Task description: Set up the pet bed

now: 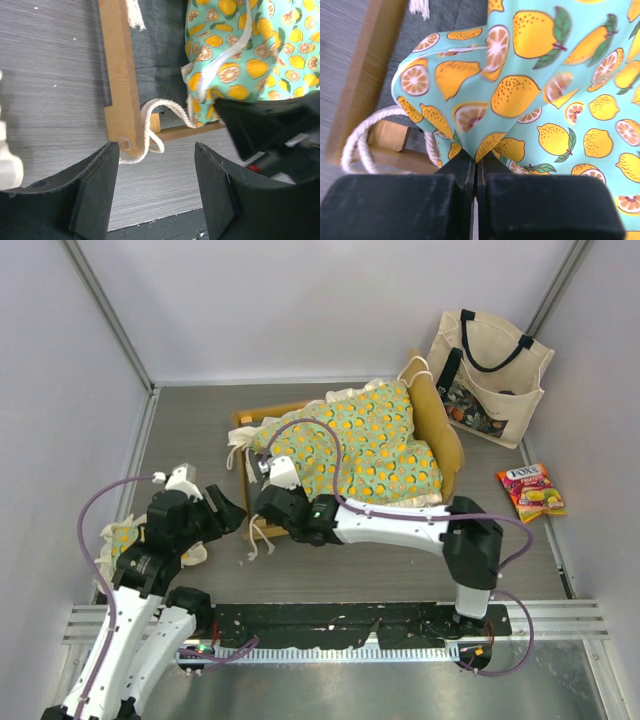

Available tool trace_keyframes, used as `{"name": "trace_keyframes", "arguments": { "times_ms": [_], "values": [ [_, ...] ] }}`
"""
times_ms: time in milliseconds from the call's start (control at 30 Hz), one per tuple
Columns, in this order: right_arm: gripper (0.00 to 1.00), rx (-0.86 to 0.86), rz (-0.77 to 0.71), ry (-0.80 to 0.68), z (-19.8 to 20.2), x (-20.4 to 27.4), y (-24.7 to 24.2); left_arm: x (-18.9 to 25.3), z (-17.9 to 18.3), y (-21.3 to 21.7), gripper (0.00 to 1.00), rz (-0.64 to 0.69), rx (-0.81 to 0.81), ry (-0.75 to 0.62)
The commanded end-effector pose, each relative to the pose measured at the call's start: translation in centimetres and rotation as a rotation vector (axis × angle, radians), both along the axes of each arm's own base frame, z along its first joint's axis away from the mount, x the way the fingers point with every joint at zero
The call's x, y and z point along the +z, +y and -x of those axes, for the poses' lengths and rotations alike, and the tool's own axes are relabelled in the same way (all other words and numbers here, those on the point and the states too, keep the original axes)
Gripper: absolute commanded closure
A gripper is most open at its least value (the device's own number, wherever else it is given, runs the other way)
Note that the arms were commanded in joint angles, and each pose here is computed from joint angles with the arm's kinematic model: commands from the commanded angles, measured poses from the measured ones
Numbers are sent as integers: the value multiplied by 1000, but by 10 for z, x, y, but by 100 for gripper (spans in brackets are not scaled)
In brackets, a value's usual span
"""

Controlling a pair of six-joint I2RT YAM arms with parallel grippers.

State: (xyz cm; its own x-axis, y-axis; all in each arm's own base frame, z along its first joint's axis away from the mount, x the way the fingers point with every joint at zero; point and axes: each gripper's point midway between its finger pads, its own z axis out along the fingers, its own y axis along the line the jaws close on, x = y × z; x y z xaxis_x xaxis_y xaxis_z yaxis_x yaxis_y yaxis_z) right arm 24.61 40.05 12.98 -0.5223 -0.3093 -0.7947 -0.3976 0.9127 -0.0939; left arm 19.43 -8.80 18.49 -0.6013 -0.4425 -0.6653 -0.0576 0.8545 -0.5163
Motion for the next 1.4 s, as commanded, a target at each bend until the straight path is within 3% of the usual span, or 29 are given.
{"name": "trace_keyframes", "arguments": {
  "times_ms": [0,200,533,700,1100,1367],
  "values": [
    [99,11,-211,-86,-11,81,-9,15,-17,-27,35,5,-176,-54],
    [99,43,-304,-72,-19,103,-22,23,-37,-42,35,-27,-291,-95],
    [99,71,-366,-46,-31,113,-38,52,-59,-81,37,11,-531,-352],
    [99,69,-391,-49,-36,119,-41,24,-60,-91,44,-15,-614,-265],
    [99,68,-435,-36,-43,125,-41,-8,-47,-102,39,-129,-703,-226],
    [99,71,-451,-29,-44,127,-40,-19,-46,-108,43,-143,-726,-182]
  ]
}}
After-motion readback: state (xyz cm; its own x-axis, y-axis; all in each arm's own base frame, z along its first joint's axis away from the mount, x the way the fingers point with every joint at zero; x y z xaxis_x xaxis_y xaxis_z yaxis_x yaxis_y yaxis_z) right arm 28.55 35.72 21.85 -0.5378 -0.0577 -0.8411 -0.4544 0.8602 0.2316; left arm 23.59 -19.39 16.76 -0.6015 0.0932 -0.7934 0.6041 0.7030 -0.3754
